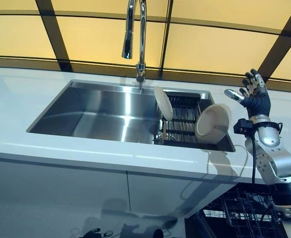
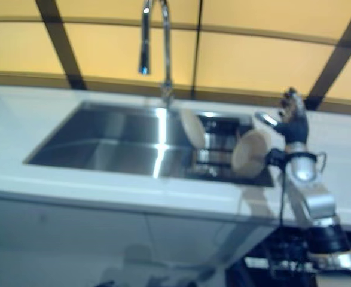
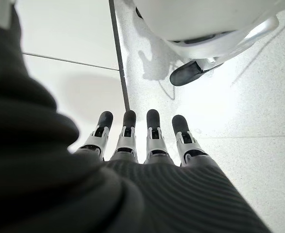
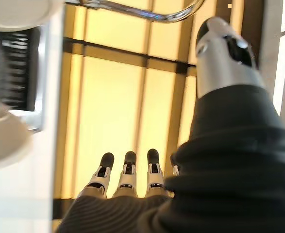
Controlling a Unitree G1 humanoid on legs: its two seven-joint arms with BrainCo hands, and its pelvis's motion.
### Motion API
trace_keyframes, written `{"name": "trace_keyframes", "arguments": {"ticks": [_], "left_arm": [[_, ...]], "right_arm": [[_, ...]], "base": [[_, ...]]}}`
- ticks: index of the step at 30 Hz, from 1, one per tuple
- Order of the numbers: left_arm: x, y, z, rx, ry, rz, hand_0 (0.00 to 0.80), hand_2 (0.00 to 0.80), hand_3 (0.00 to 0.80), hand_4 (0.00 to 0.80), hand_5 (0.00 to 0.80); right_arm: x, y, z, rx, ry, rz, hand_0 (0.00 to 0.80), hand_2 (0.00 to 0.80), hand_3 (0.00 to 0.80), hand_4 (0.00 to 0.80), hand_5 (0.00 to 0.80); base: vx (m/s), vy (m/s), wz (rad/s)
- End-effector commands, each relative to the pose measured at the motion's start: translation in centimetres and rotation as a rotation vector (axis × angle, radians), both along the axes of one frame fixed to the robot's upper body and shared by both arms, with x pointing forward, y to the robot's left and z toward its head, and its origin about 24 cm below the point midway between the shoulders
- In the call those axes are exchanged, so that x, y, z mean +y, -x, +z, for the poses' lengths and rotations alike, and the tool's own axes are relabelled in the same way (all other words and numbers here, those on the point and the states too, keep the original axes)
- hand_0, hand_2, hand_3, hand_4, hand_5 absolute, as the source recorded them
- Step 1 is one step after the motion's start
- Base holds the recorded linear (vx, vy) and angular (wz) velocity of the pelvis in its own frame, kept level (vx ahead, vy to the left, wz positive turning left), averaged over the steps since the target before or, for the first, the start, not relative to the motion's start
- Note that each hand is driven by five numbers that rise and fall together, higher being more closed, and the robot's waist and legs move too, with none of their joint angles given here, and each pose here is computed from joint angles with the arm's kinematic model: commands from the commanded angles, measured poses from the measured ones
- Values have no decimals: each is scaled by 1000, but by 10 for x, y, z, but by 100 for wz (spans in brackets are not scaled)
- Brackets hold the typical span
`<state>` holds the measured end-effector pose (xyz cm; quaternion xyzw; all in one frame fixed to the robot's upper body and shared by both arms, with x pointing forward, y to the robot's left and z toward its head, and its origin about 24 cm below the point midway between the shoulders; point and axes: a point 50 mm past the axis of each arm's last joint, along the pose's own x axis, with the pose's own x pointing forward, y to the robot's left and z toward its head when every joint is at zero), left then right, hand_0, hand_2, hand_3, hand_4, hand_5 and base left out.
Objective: Take plates into dishwasher
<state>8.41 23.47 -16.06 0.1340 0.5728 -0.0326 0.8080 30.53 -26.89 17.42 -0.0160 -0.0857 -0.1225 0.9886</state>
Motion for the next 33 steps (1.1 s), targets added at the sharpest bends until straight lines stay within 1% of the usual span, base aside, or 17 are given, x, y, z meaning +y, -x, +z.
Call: {"name": "trace_keyframes", "arguments": {"ticks": [1, 8, 12, 18, 22, 27, 33], "left_arm": [[11, -19, 7, -49, -34, -27, 0, 0, 0, 0, 0], [15, -23, 10, -50, -52, -45, 0, 0, 0, 0, 0], [15, -25, 10, -49, -54, -59, 0, 0, 0, 0, 0], [16, -26, 11, -47, -59, -70, 0, 0, 0, 0, 0], [19, -26, 12, -48, -65, -73, 0, 0, 0, 0, 0], [20, -28, 13, -47, -71, -74, 0, 0, 0, 0, 0], [21, -29, 13, -58, -73, -74, 0, 0, 0, 0, 0]], "right_arm": [[-11, -15, 33, -71, -79, -1, 0, 0, 0, 0, 0], [-44, -19, 44, -35, -41, -145, 0, 0, 0, 0, 0], [-52, -19, 49, -26, -47, -188, 0, 0, 0, 0, 0], [-65, -23, 44, 48, -66, -234, 0, 0, 0, 0, 0], [-67, -27, 40, 102, -101, -200, 0, 0, 0, 0, 0], [-59, -31, 24, 196, -185, -89, 0, 0, 0, 0, 0], [-53, -31, 12, 256, -214, -47, 0, 0, 0, 0, 0]], "base": [[0, 0, 0], [0, 0, 0], [0, 0, 0], [2, 11, 0], [0, 0, 0], [0, 0, 0], [0, 0, 0]]}}
